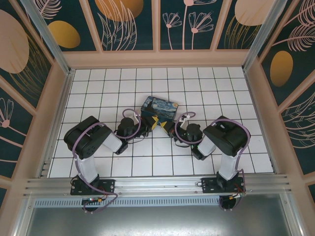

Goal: Unlock the padlock with the key

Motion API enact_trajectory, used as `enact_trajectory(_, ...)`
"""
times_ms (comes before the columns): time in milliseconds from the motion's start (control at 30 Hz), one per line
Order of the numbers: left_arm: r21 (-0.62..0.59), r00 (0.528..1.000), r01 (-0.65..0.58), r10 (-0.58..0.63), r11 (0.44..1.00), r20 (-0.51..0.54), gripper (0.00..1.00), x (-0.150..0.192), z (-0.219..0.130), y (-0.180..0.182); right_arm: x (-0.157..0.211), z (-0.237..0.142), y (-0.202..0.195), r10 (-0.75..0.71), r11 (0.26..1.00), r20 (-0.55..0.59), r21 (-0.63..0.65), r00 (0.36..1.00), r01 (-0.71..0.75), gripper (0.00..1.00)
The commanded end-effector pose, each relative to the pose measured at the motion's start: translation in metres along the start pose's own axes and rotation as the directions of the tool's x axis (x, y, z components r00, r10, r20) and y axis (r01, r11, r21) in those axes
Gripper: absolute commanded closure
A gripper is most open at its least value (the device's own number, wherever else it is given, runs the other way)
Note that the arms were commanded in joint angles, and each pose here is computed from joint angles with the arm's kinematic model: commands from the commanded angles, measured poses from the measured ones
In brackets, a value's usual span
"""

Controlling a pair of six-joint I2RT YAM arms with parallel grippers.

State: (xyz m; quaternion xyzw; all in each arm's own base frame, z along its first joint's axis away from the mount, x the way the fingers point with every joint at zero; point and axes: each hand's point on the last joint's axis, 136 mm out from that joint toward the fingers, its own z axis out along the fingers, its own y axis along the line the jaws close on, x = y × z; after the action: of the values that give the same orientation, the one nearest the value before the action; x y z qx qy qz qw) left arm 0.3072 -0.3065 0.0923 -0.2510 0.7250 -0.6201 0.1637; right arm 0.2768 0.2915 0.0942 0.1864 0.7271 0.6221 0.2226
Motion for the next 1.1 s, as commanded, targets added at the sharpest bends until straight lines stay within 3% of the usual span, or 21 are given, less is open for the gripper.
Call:
enact_trajectory(0,0.084,0.979,-0.031,0.047,0.996,-0.197,1.0,0.046,-0.001,-0.021,0.002,0.009,0.051,-0.075,0.984,-0.043,-0.166,0.996,0.067,1.0)
enact_trajectory(567,0.023,0.97,-0.102,0.104,0.995,-0.219,1.0,0.048,0.004,-0.009,-0.012,0.026,0.027,-0.28,0.956,-0.112,0.062,0.953,0.288,1.0)
enact_trajectory(833,0.02,0.963,-0.124,0.125,0.992,-0.238,1.0,0.05,0.007,-0.008,-0.021,0.027,0.038,-0.258,0.965,-0.117,0.015,0.959,0.261,1.0)
enact_trajectory(1067,-0.008,0.955,-0.152,0.145,0.988,-0.258,1.0,0.052,0.007,-0.002,-0.025,0.02,0.049,-0.139,0.988,-0.135,-0.092,0.981,0.127,1.0)
